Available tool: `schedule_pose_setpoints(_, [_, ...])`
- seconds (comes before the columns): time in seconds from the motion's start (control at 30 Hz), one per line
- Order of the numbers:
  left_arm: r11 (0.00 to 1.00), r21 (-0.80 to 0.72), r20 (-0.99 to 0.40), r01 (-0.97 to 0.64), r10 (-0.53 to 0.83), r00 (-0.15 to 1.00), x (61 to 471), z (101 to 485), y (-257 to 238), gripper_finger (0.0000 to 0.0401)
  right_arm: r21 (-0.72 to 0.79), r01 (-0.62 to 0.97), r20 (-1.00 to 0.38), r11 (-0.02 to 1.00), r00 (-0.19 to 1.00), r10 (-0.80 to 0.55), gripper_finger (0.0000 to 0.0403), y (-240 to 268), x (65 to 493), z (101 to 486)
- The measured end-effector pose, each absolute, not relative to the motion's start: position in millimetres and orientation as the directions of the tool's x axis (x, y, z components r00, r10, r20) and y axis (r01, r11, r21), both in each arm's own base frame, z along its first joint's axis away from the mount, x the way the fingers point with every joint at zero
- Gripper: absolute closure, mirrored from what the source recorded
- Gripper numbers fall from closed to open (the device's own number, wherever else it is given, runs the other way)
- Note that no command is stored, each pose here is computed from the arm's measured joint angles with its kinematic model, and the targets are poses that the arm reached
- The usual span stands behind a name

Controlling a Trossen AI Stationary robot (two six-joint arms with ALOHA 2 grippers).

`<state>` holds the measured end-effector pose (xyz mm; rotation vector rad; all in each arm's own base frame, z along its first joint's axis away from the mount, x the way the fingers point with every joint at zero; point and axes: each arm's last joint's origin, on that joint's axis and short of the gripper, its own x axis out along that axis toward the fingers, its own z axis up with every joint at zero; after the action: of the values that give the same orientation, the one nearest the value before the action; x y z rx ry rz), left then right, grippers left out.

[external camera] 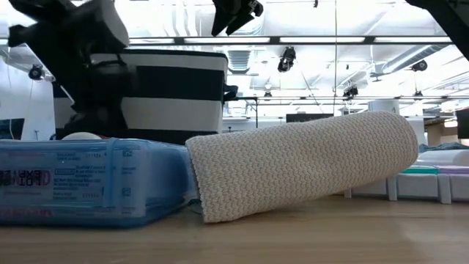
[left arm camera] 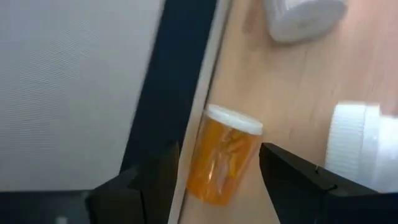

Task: Pick & place medical supplies in basket/bin
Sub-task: Put the top orange medicine bottle into the blue bin

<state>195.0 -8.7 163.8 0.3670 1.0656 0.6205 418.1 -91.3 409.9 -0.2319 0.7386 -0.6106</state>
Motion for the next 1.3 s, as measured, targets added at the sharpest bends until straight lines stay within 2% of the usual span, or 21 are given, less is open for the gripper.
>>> schedule_pose_setpoints(0.17, [0.767,0.593,-0.721,-0.243,0.641,0.264,201.3,144.2,-9.5,0.0196,-0.399,0.442,-0.560,0.804,0.577,-0.595,0.0074,-91.3,418.1,409.8])
schedule_pose_setpoints(0.33, [0.747,0.606,-0.725,-0.272,0.660,0.197,203.9,126.7,-8.4,0.0196,-0.387,0.452,-0.560,0.804,0.577,-0.594,0.0074,-91.3,418.1,409.7])
schedule_pose_setpoints(0.57, [0.727,0.629,-0.711,-0.275,0.681,0.174,208.0,118.0,-7.7,0.0201,-0.384,0.453,-0.562,0.804,0.576,-0.593,0.0074,-91.4,418.0,409.6])
schedule_pose_setpoints(0.77, [0.820,0.506,-0.807,-0.268,0.560,0.188,209.1,116.2,-11.5,0.0261,-0.383,0.453,-0.562,0.805,0.577,-0.592,0.0074,-91.4,418.0,409.6])
schedule_pose_setpoints(1.0, [0.859,0.420,-0.852,-0.294,0.484,0.197,212.3,120.9,-12.9,0.0383,-0.383,0.452,-0.563,0.805,0.577,-0.592,0.0074,-91.5,417.9,409.6])
schedule_pose_setpoints(1.13, [0.872,0.332,-0.877,-0.360,0.426,0.221,220.3,139.7,-18.2,0.0397,-0.393,0.440,-0.564,0.807,0.577,-0.590,0.0074,-91.4,417.8,409.5])
schedule_pose_setpoints(1.3, [0.871,0.209,-0.878,-0.444,0.367,0.307,232.3,188.7,-26.2,0.0401,-0.433,0.391,-0.599,0.812,0.548,-0.583,0.0074,-90.6,413.6,406.8])
